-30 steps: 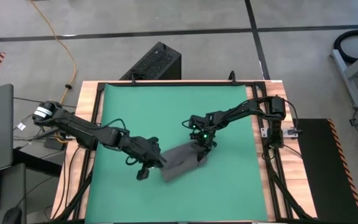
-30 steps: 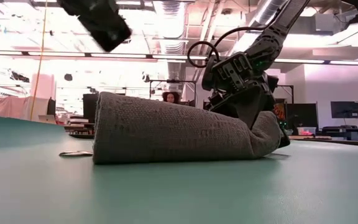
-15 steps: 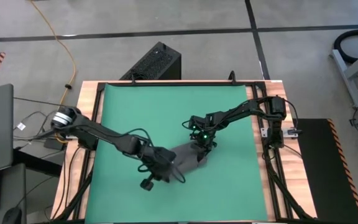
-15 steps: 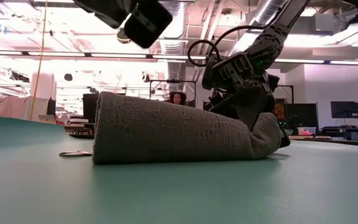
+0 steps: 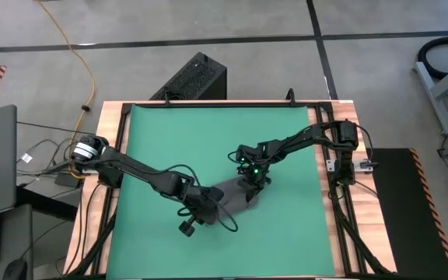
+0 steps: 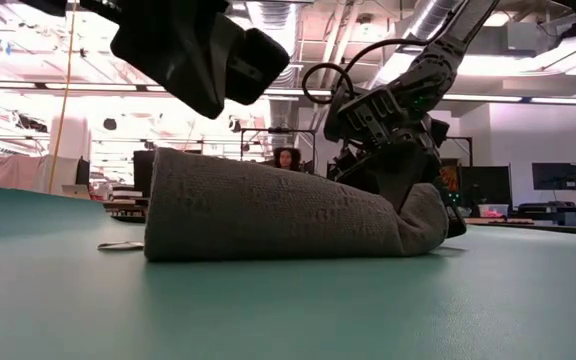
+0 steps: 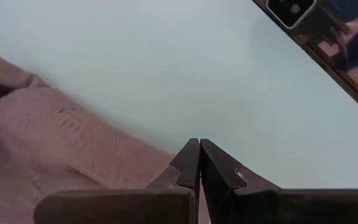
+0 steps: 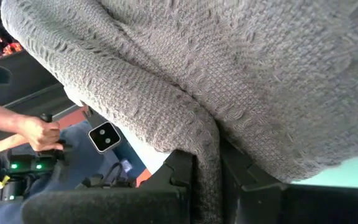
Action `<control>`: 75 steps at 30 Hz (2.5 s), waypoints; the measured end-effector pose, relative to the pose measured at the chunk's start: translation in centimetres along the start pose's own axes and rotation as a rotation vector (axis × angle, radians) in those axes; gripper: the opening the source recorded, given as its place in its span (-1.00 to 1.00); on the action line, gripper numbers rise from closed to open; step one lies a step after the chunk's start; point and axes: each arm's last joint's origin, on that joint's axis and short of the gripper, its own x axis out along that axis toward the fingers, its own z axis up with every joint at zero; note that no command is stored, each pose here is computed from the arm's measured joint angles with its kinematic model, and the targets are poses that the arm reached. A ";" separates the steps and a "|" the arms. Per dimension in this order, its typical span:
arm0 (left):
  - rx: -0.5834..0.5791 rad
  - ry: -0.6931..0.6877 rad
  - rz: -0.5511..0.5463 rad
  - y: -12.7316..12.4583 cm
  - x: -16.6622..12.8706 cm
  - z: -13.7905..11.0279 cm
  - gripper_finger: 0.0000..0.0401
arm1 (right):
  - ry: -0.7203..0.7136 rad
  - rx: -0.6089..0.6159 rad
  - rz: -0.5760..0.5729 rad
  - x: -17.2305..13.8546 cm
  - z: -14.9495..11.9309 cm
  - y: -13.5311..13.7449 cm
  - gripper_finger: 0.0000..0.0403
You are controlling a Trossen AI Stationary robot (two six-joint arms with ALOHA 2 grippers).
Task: Roll towel
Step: Roll the gray towel
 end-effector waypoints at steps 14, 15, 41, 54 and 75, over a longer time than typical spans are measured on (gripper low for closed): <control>0.013 0.122 0.100 -0.8 1.9 -1.0 -1.00 | -0.008 0.005 0.001 0.4 -0.2 0.4 -0.73; 0.013 0.134 0.101 -0.8 1.9 -1.1 -1.00 | -0.010 0.003 0.002 0.5 -0.1 0.5 -0.73; -0.279 0.212 0.157 2.5 1.8 -5.7 -1.00 | -0.007 0.000 0.003 0.4 -0.2 0.5 -0.73; -0.363 0.235 0.134 1.6 2.7 -8.9 -1.00 | -0.101 -0.129 0.001 -1.0 -0.6 2.0 -0.43; -0.375 0.221 0.131 1.5 3.0 -9.3 -1.00 | -0.504 -0.463 -0.110 -8.9 -3.7 6.3 -0.40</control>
